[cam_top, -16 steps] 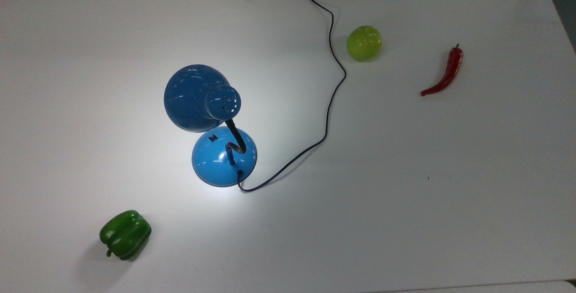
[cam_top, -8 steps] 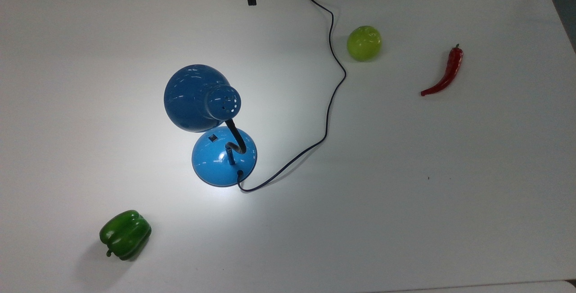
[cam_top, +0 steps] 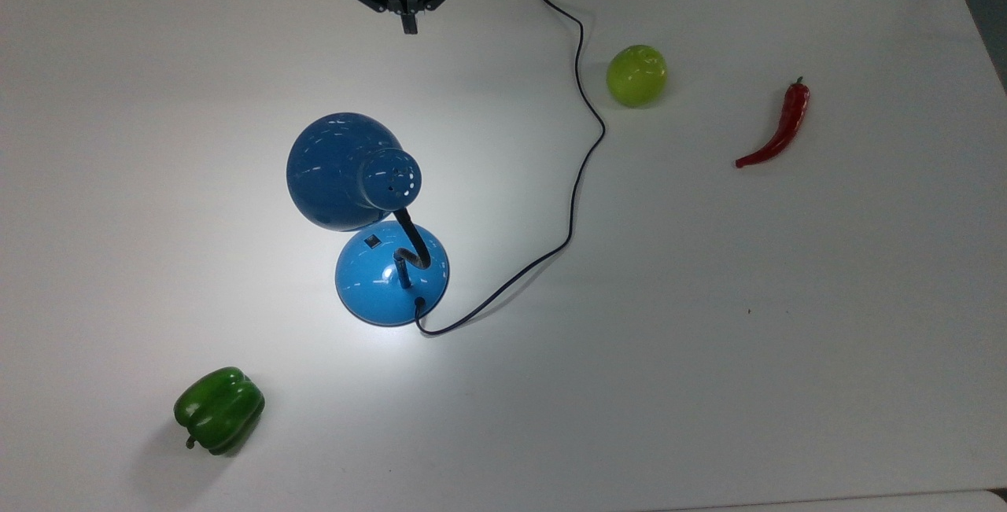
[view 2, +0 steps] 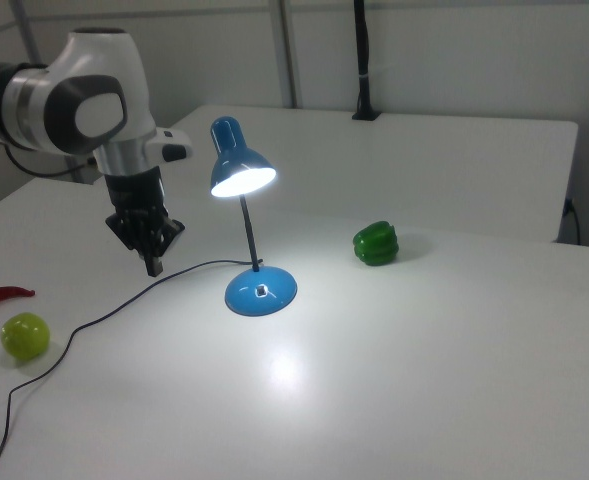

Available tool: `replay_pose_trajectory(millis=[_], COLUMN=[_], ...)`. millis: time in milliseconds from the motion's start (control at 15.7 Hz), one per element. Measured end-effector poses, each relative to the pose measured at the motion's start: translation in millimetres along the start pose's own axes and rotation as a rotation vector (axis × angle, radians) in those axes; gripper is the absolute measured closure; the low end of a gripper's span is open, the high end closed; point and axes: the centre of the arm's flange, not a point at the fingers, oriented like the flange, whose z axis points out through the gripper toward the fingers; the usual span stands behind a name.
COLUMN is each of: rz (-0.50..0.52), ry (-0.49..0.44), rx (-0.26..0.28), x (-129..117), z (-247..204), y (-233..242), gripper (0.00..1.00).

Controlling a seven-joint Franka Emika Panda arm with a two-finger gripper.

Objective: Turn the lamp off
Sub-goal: 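Move the gripper down toward the blue lamp's round base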

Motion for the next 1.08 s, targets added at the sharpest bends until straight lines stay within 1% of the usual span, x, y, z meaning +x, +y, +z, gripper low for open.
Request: replay_pose_trajectory(millis=[191, 447, 702, 893, 957, 1085], rz=[0.033, 0.080, 0.116, 0.133, 0.145, 0.193], ry=[0.007, 0.056, 0.137, 0.204, 0.227, 0.276], rx=[-0.013, -0.016, -0.027, -0.036, -0.030, 0.012], x=[-2.6, -7.8, -6.1, 3.3, 7.5, 16.1], z=[31.0, 65.6, 85.1, 97.1, 101.9, 111.9], y=[23.1, 58.7, 80.9, 90.9, 93.3, 96.7], gripper=[0.99, 0.99, 0.99, 0.99, 0.99, 0.99])
